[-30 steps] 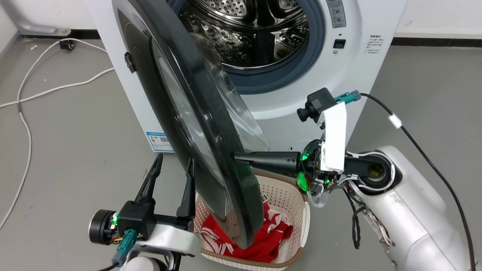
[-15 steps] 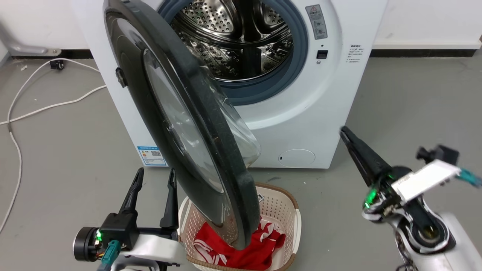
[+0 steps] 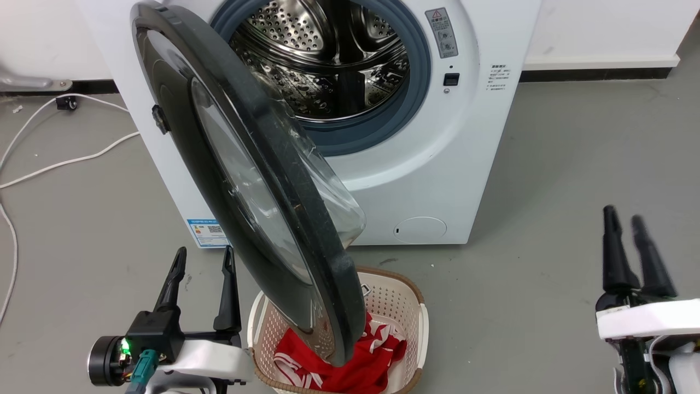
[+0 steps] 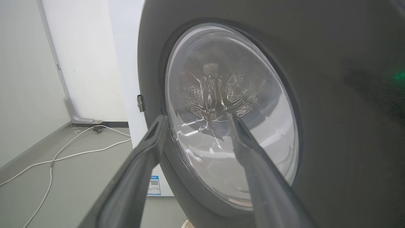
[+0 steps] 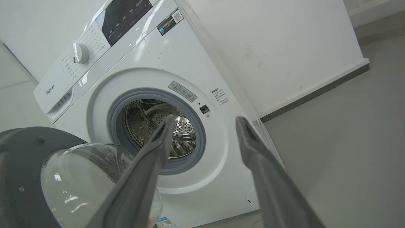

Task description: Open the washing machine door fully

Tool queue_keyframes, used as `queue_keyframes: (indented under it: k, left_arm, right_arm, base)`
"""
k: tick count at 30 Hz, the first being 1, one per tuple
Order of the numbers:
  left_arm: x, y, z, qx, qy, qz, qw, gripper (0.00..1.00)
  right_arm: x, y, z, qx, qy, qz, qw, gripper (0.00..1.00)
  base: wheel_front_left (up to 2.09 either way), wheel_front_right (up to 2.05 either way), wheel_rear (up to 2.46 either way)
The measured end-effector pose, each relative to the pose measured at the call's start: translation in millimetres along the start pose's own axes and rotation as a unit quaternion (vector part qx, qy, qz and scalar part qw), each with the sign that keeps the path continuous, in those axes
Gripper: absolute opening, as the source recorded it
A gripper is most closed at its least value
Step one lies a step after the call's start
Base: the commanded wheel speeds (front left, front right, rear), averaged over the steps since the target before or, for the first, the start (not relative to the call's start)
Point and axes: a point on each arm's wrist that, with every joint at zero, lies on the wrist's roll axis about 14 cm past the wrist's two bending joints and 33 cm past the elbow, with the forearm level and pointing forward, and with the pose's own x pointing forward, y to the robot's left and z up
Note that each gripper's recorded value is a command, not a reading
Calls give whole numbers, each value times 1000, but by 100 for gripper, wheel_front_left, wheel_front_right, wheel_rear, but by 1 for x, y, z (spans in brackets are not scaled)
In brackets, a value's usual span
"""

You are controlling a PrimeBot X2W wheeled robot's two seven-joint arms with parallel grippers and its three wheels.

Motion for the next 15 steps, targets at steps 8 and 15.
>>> queue_keyframes:
  k: [8, 15]
  left_arm:
    - [2, 4, 0, 5, -1, 4, 1000, 100]
    - [3, 3, -1, 8, 0, 3, 1000, 100]
  right_arm:
    - [-6, 37, 49, -249, -89, 44, 963, 100]
    - [-26, 48, 19, -328, -35, 64, 942, 100]
  base:
    - [0, 0, 0]
    - [0, 0, 0]
